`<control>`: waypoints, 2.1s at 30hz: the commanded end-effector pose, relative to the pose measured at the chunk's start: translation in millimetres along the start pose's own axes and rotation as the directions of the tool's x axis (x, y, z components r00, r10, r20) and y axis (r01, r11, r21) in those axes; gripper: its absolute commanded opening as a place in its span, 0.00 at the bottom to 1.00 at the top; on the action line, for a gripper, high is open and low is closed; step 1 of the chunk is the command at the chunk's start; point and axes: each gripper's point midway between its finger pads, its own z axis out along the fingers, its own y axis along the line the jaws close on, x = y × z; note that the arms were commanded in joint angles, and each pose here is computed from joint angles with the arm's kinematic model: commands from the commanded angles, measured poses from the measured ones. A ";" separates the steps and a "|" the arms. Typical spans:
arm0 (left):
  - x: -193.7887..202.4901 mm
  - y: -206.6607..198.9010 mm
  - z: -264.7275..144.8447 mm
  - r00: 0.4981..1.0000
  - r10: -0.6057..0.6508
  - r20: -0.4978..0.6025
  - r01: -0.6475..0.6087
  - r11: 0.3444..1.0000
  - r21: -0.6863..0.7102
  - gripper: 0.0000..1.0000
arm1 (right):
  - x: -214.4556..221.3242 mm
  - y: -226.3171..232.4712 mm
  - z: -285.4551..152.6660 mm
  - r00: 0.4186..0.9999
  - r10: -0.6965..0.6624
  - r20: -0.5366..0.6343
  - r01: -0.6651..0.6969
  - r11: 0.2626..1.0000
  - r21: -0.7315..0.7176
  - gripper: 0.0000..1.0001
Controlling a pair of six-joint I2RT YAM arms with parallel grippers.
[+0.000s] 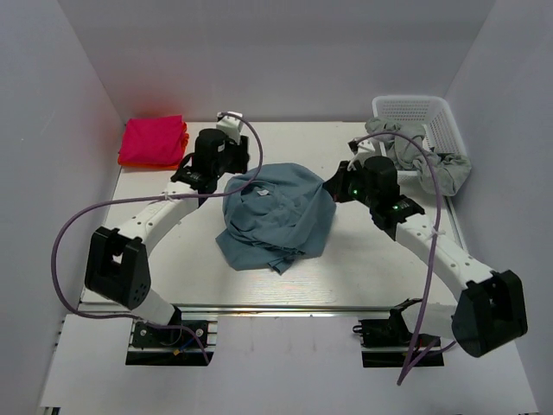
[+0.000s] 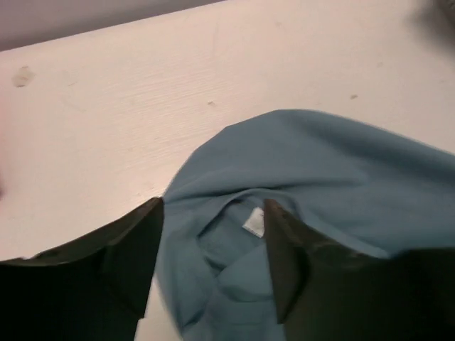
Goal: Fold and stack the t-shirts
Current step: Flatten out the tshirt
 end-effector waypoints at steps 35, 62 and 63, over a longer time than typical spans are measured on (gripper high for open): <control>92.5 45.2 68.9 0.947 0.078 -0.311 -0.172 0.942 -0.288 0.00 | 8.9 -2.7 15.9 0.997 0.013 -0.070 -0.013 1.000 0.002 0.00; -263.4 72.0 -173.2 0.800 0.176 0.573 0.120 0.889 -0.441 0.00 | -284.3 24.4 -187.0 0.664 -0.394 0.635 0.139 0.900 0.413 0.00; -269.4 72.5 -178.8 0.793 0.188 0.580 0.117 0.887 -0.447 0.00 | -290.2 27.9 -192.2 0.649 -0.411 0.640 0.154 0.895 0.419 0.00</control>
